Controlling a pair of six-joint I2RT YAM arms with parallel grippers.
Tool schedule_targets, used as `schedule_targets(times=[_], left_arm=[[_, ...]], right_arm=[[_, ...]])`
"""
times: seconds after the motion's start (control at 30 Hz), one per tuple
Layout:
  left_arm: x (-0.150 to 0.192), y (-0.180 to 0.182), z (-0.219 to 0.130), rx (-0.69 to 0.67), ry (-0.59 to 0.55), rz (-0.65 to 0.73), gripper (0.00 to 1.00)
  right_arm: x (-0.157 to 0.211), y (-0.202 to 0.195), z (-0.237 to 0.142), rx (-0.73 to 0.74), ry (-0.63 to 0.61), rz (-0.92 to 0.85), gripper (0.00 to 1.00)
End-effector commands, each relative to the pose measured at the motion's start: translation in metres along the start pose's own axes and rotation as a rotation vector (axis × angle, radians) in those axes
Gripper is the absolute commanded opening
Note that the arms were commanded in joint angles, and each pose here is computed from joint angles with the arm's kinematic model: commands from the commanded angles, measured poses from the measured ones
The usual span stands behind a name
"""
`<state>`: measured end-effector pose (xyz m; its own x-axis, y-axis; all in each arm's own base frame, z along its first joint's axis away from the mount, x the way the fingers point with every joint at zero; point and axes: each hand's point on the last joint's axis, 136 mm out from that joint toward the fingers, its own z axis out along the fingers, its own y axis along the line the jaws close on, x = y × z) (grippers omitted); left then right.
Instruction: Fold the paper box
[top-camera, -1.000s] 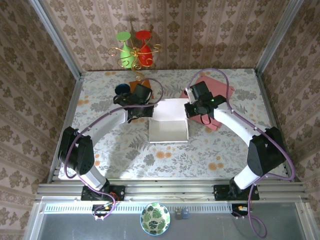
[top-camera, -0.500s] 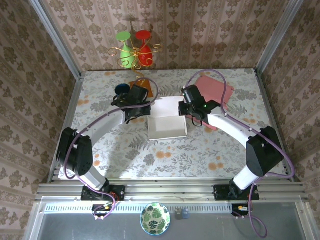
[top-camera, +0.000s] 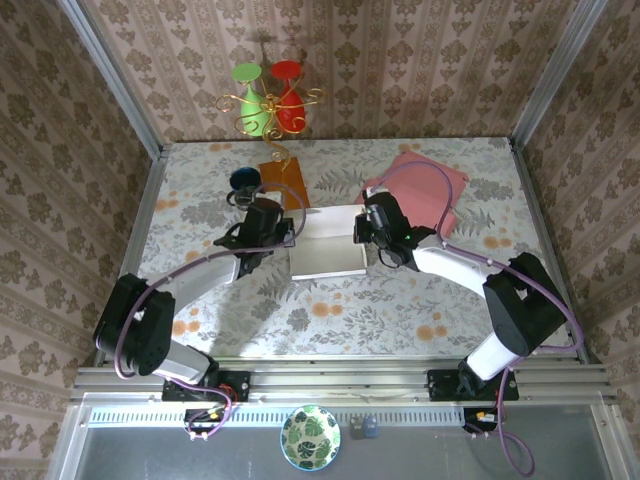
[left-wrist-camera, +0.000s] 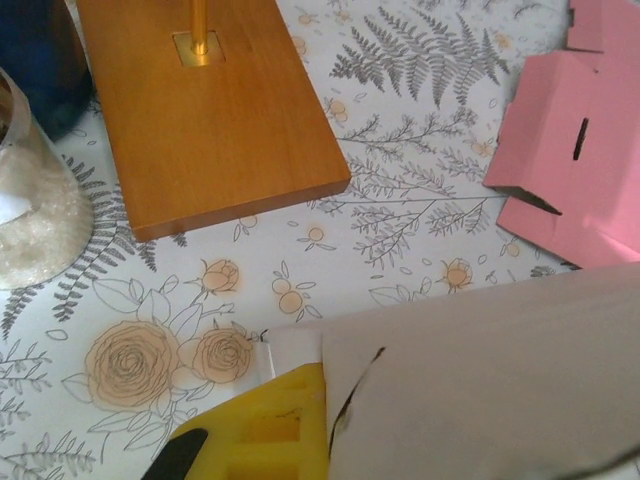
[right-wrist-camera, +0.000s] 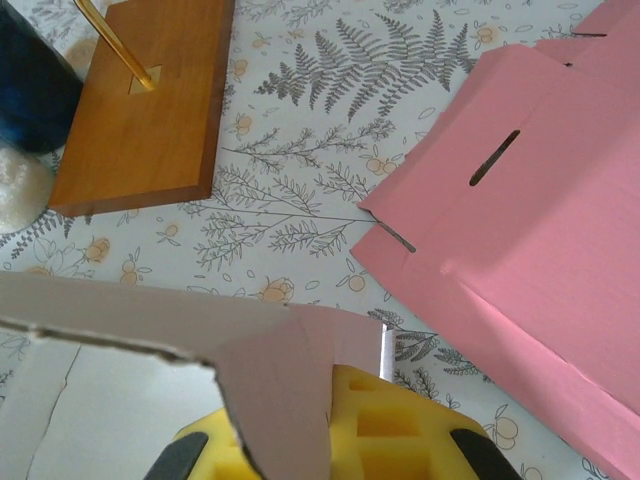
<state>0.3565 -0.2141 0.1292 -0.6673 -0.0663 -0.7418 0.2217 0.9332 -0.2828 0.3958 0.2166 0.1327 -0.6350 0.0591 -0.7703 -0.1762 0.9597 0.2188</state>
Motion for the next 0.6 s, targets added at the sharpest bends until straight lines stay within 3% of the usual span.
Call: schedule_targets(times=[0.0, 0.57], left_arm=[[-0.018, -0.026, -0.009, 0.145, -0.102, -0.005, 0.00], [0.029, -0.015, -0.007, 0.168, -0.070, -0.017, 0.00]], right_arm=[[-0.012, 0.024, -0.009, -0.106, -0.078, 0.006, 0.00], [0.028, 0.008, -0.011, -0.070, -0.064, -0.067, 0.00]])
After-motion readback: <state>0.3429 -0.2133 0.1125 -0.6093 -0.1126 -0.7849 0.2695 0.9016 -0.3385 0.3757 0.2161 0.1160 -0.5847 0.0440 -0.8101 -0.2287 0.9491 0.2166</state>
